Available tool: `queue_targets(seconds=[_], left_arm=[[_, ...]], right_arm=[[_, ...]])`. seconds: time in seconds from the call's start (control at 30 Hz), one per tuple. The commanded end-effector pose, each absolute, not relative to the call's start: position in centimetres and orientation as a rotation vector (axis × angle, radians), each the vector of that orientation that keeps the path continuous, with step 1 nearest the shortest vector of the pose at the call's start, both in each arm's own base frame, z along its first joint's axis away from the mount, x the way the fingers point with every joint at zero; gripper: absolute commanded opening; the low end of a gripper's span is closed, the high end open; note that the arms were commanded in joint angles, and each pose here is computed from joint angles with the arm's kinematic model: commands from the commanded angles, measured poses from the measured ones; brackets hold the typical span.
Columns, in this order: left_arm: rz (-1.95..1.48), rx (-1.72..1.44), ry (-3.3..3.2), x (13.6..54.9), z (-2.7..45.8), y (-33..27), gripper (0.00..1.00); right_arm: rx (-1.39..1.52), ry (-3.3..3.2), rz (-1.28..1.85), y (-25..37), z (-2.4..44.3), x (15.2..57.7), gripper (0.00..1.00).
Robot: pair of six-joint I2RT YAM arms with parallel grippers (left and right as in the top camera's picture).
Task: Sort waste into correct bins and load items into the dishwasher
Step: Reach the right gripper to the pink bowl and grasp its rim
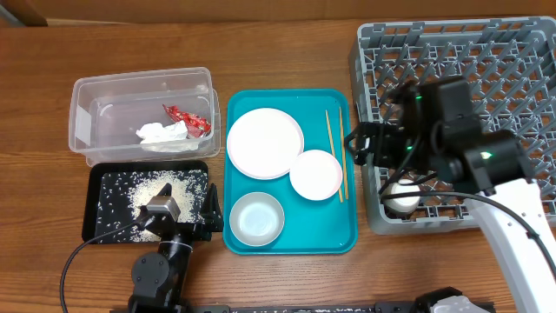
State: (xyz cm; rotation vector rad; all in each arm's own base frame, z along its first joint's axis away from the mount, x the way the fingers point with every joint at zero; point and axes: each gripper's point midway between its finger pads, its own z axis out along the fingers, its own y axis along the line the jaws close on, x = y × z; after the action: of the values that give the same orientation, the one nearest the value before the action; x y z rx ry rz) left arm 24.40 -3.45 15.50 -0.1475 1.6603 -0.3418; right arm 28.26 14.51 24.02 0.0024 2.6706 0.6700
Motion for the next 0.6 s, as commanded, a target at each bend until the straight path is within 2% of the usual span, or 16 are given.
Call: queue_targets(seconds=[0.0,0.1,0.2,0.3,0.57], left_arm=[[-0.358,-0.150,1.653,24.4,15.6,-3.5,1.00],[-0.358,-0.150,1.653,24.4,15.6,-3.6,1.00],[-0.358,-0.150,1.653,24.4,15.6,-3.6,1.00],[-0.358,-0.150,1.653,24.4,15.6,-3.6,1.00],[-0.358,-0.150,1.654,24.4,15.6,-3.6,1.00]], right_arm=[[-0.062,2.784,0.766,17.9,21.6,26.4,0.92],[0.029,2.904,0.544,17.5,17.0,26.1,0.91],[0.109,2.963,0.335,16.2,13.2,26.6,0.84],[0.091,2.999,0.293,16.4,9.9,27.3,0.72],[0.076,3.021,0.265,17.5,4.8,29.5,0.58]])
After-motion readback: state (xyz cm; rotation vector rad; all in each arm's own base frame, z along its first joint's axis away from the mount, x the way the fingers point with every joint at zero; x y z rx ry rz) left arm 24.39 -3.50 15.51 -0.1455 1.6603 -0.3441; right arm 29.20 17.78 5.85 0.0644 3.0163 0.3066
